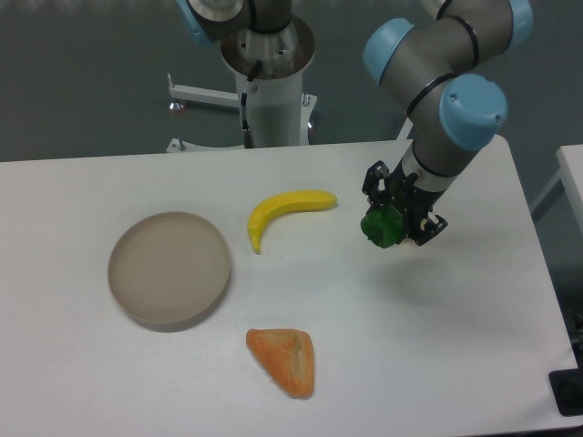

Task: Pick up the green pepper from the table
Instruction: 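Lift the grasped green pepper up off the table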

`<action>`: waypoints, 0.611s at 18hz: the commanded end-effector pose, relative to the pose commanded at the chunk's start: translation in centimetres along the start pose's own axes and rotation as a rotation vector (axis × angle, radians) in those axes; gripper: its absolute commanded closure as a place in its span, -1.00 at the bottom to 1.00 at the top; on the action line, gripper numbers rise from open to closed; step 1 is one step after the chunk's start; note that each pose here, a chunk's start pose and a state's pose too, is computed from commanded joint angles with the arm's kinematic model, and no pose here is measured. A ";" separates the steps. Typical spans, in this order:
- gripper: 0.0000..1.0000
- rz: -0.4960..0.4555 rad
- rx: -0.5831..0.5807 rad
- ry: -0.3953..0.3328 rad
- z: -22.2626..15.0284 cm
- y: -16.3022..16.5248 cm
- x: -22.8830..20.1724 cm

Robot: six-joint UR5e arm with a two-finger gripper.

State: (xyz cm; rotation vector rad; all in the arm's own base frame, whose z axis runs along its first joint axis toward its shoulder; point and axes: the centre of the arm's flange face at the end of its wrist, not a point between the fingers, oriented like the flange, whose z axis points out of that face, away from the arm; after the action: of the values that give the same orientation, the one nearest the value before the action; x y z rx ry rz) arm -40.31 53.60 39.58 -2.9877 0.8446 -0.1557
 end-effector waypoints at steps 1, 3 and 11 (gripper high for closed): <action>0.09 -0.002 -0.011 0.000 0.0 0.2 0.0; 0.19 -0.008 -0.008 -0.017 -0.1 0.7 -0.5; 0.15 0.052 -0.010 -0.056 -0.1 0.3 -0.9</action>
State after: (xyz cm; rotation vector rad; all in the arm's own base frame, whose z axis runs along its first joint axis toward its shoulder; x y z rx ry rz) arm -41.28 53.80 39.53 -2.9600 0.9190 -0.0668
